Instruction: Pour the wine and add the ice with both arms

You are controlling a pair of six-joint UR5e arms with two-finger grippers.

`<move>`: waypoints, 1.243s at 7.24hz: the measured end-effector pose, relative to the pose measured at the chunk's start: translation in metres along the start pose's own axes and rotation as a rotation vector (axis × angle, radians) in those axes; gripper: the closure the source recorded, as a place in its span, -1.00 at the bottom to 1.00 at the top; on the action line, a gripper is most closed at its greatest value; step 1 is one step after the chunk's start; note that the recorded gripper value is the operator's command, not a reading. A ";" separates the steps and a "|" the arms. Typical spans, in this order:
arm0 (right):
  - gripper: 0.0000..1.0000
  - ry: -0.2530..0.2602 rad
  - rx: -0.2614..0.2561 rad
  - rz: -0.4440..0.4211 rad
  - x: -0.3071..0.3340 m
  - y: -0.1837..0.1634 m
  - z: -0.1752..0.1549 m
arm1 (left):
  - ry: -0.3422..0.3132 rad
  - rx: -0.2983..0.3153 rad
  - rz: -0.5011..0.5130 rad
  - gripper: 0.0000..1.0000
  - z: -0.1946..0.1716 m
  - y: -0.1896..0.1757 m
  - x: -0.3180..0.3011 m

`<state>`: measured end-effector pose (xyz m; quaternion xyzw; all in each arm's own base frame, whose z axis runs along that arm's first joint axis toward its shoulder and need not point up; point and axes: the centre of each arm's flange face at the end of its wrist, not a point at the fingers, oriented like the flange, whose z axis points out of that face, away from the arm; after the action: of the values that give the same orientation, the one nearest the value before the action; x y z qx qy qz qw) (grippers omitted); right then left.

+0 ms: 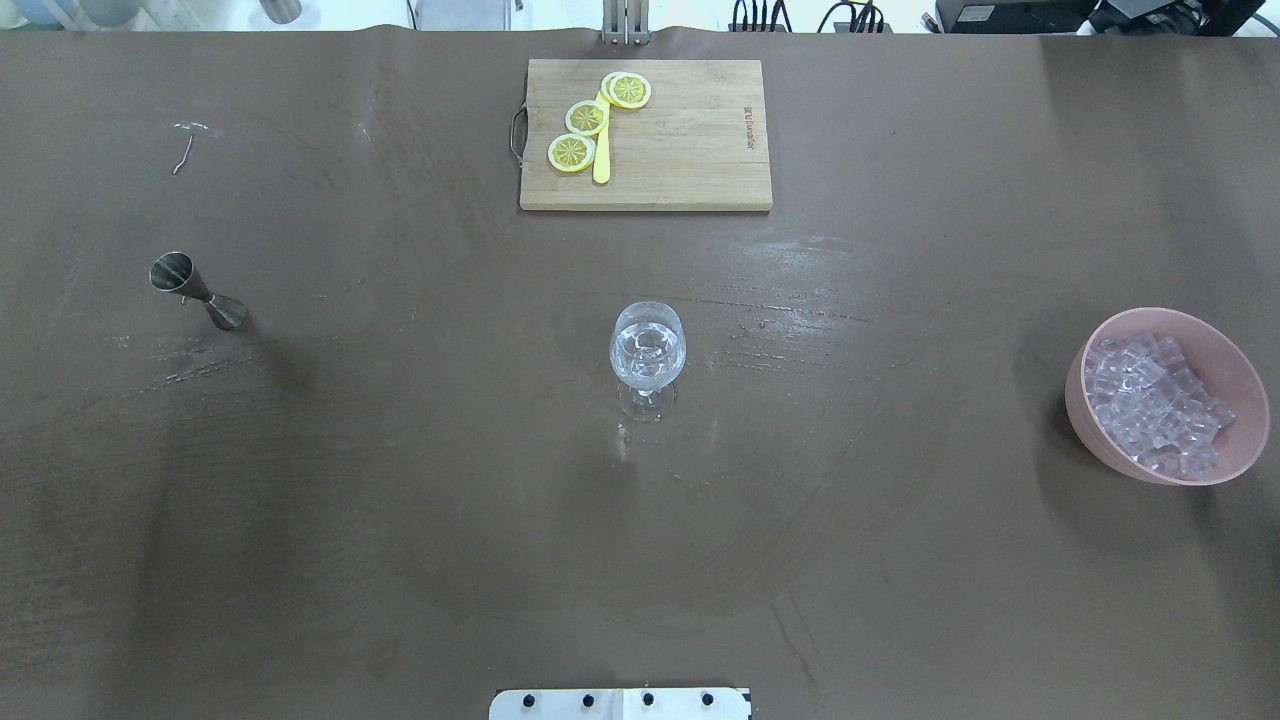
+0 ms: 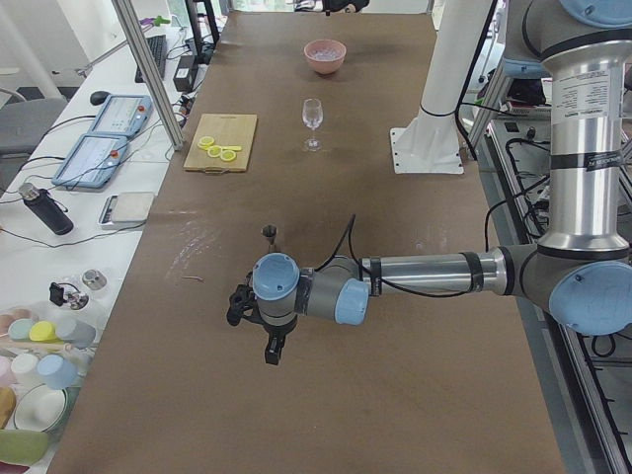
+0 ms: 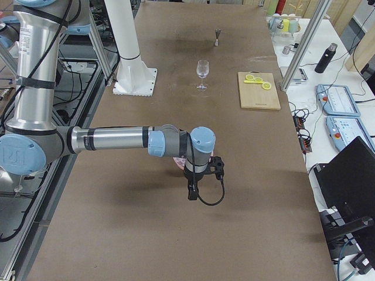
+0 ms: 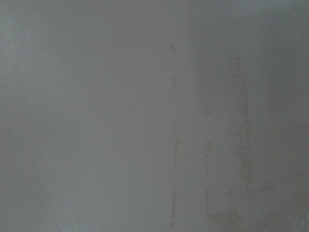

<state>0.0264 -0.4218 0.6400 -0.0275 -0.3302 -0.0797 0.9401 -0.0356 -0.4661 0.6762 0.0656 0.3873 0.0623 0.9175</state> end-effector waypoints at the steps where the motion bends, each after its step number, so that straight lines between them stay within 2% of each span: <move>1: -1.00 0.002 0.004 0.001 0.001 0.000 -0.001 | 0.000 0.000 0.000 -0.96 0.000 0.000 0.000; 9: -1.00 0.001 0.013 -0.004 -0.001 -0.001 -0.006 | -0.001 -0.004 -0.005 -0.96 0.002 0.001 -0.002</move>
<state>0.0289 -0.4236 0.6348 -0.0206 -0.3304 -0.0791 0.9403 -0.0357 -0.4661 0.6793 0.0628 0.3866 0.0609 0.9181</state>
